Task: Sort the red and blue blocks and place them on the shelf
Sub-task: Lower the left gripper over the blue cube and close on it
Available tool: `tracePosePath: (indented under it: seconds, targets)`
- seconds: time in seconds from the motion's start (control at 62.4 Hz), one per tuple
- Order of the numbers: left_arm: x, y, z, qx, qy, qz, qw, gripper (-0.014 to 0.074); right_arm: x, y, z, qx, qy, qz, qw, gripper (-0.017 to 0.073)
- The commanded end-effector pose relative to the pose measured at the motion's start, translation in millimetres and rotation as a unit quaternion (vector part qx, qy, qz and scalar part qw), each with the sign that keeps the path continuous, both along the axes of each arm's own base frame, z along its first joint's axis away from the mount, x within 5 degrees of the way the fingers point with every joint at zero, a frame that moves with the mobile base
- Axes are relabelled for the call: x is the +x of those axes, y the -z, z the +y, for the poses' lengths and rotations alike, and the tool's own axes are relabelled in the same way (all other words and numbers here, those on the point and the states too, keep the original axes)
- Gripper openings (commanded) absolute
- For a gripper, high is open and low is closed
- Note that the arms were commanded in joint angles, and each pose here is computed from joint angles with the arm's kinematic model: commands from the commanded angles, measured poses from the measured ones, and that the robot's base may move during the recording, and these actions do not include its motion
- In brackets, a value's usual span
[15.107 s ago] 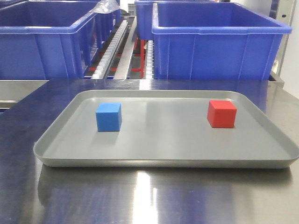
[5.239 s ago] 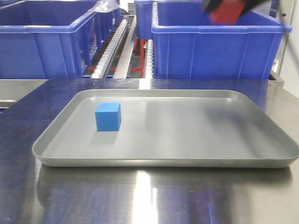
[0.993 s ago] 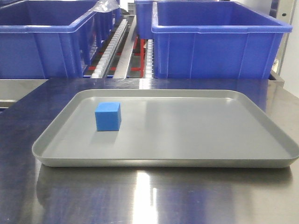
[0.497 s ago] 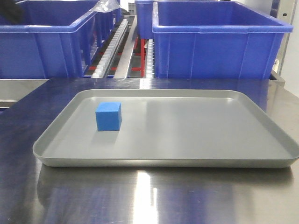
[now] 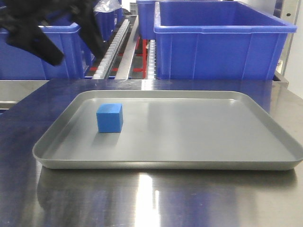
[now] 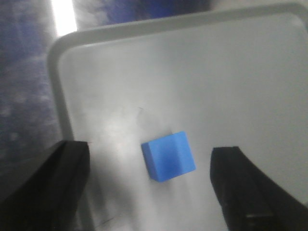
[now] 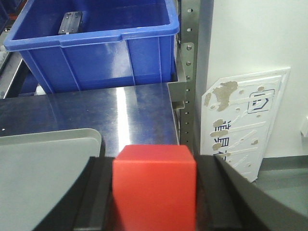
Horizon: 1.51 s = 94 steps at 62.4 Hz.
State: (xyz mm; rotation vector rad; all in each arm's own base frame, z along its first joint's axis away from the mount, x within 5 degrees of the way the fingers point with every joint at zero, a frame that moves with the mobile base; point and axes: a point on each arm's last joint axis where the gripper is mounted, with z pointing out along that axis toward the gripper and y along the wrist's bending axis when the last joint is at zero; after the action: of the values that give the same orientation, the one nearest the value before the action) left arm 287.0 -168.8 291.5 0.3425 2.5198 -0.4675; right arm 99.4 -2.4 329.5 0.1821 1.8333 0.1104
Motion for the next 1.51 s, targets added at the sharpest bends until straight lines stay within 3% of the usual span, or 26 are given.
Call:
tracePosePath:
  seconds: [0.0,0.609,1.49]
  targets:
    - [2.1,-17.8,-12.3,-0.021,-0.002,-0.037,0.999,0.0566,0.4,-16.9,-1.8,-0.008,0.008,-0.056,0.998,0.0057]
    - [3.7,26.9,-49.3,0.04,0.002,0.001,0.999,0.0558,0.4,-16.9,-1.8,-0.008,0.008,-0.056,0.998,0.0057]
    - [22.0,45.0,-62.9,0.047,-0.013,0.02,0.999,0.0533,0.4,-16.9,-1.8,-0.008,0.008,-0.056,0.998,0.0057]
